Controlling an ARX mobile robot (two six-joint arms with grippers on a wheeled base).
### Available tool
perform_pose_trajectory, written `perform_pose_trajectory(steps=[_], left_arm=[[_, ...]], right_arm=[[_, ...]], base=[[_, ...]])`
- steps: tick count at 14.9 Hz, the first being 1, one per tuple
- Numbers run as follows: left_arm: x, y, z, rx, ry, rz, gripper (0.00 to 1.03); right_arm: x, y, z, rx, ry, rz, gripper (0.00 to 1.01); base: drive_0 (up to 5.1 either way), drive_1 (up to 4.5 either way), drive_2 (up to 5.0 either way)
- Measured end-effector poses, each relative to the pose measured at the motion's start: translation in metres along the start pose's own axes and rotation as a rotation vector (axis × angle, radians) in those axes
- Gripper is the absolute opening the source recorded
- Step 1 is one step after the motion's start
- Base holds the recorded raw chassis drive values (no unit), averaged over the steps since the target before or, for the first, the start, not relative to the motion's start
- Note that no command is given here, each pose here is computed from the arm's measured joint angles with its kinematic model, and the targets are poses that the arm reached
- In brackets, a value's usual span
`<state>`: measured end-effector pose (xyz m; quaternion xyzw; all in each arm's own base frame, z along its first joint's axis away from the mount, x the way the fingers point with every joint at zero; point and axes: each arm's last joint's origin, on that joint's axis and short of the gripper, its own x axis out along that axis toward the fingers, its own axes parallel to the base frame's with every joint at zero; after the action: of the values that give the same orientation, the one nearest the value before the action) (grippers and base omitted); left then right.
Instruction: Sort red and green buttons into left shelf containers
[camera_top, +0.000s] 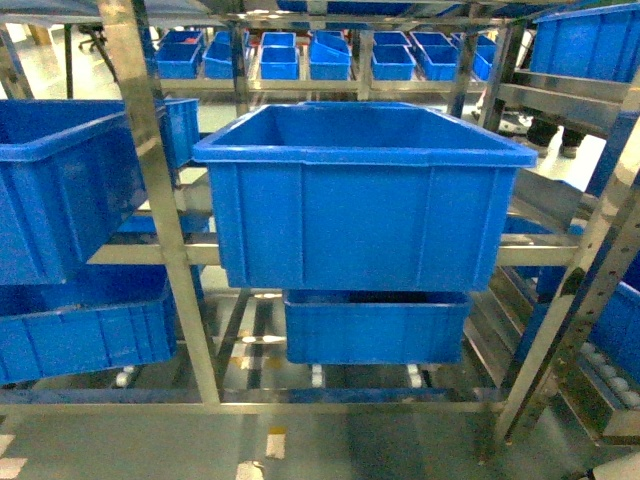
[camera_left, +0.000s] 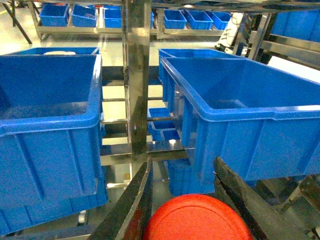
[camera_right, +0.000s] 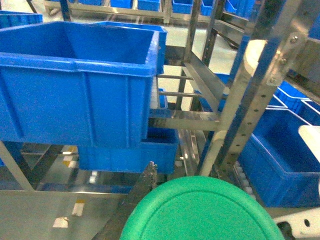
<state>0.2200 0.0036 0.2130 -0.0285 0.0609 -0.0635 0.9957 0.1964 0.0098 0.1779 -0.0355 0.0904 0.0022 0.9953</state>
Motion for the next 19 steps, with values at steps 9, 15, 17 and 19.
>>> perform_pose_trajectory(steps=[9, 15, 17, 19], left_arm=[[0.0001, 0.0007, -0.0009, -0.002, 0.008, 0.006, 0.32], [0.0000, -0.0007, 0.0001, 0.000, 0.000, -0.006, 0.32], [0.0000, -0.0007, -0.0001, 0.000, 0.001, -0.006, 0.32], [0.0003, -0.0006, -0.0006, -0.001, 0.006, -0.005, 0.32]], right_arm=[[-0.0001, 0.0007, 0.0014, 0.000, -0.011, 0.010, 0.25], [-0.0006, 0.0010, 0.0018, 0.000, -0.011, 0.008, 0.25], [-0.0005, 0.0010, 0.0015, 0.000, -0.009, 0.009, 0.25], [-0.0004, 0.0011, 0.0012, -0.001, -0.006, 0.009, 0.25]], base=[[-3.8, 1.79, 1.8], [-0.1, 3.54, -3.7], [0.0, 4.34, -4.3], [0.0, 4.32, -4.3]])
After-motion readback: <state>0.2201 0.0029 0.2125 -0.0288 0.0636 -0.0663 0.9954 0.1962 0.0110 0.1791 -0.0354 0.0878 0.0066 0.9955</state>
